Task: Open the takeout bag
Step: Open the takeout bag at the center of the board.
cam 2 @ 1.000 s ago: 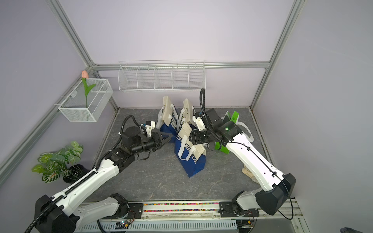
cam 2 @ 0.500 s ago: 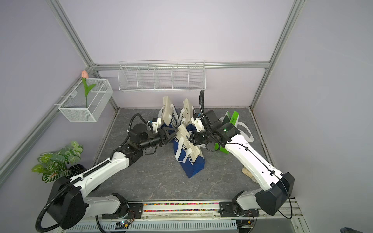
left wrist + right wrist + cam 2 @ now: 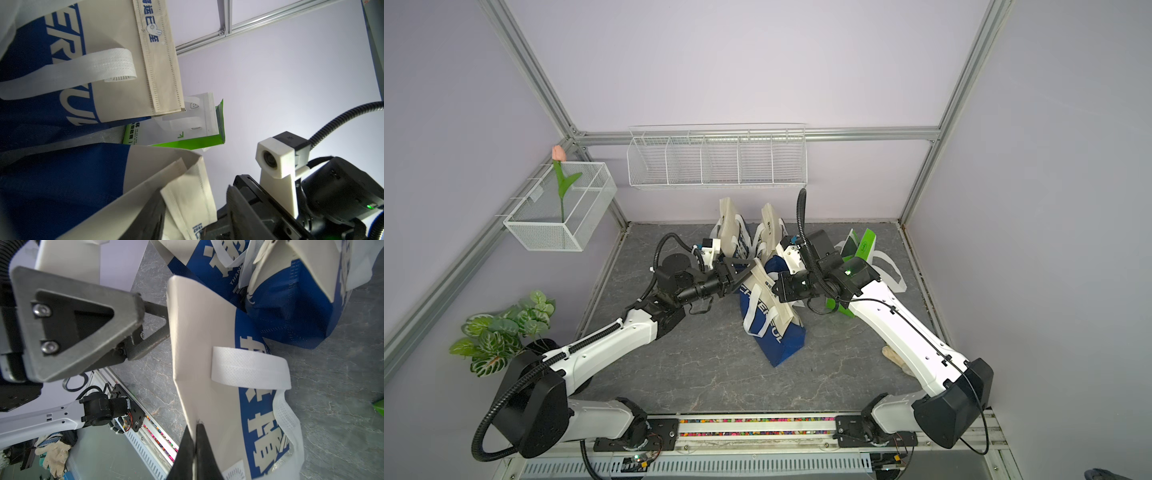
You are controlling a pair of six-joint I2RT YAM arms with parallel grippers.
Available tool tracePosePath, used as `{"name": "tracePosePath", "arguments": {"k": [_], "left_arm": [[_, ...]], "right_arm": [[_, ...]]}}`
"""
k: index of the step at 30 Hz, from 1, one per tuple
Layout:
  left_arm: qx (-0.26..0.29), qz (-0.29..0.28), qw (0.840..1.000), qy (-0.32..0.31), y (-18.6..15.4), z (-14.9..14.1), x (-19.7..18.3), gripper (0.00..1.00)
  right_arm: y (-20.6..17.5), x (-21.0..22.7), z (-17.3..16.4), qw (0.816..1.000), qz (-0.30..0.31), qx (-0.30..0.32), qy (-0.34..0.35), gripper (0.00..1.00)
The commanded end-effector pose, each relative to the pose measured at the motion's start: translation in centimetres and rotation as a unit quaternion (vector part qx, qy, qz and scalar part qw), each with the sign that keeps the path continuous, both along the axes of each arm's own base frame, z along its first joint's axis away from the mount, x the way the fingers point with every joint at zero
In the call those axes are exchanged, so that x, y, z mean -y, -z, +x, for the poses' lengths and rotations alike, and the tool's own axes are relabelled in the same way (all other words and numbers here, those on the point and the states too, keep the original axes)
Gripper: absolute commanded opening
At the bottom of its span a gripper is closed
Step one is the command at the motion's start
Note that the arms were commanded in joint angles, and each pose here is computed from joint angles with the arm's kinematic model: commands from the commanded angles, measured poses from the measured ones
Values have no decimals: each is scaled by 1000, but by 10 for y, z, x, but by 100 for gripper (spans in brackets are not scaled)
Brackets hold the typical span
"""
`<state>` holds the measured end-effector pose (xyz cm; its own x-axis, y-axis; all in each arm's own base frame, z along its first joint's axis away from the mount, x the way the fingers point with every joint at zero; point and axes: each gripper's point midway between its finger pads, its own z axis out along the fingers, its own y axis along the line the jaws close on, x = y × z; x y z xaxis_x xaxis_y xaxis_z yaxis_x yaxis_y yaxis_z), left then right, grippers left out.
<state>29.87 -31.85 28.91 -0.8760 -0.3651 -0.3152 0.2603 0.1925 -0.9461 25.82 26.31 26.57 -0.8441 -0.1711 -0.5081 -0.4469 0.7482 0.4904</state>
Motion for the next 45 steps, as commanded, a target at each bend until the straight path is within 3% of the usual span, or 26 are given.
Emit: {"name": "tracePosePath", "arguments": {"k": [1,20,29,38,42,45], "left_arm": [[24,-27,999,21,-28,-5,11,49],[30,-18,999,31,-28,-11,21,30],[17,15,999,26,-12,-13,21,0],[9,74,997,-11,-14,-14,2,0],[-3,98,994,-36,-12,-19,-13,0],[-21,114,992,-48,-6,-24,-22,0]], "right_arm": [[-10,-3,-4,1000,24,4,-7,7],[-10,1,-5,1000,14,1,-2,7],[-12,1,-4,1000,9,4,-1,7],[-6,3,-4,999,-28,21,4,8],[-5,6,-2,994,-86,61,16,16],[-13,10,-1,984,-135,113,34,37]]}}
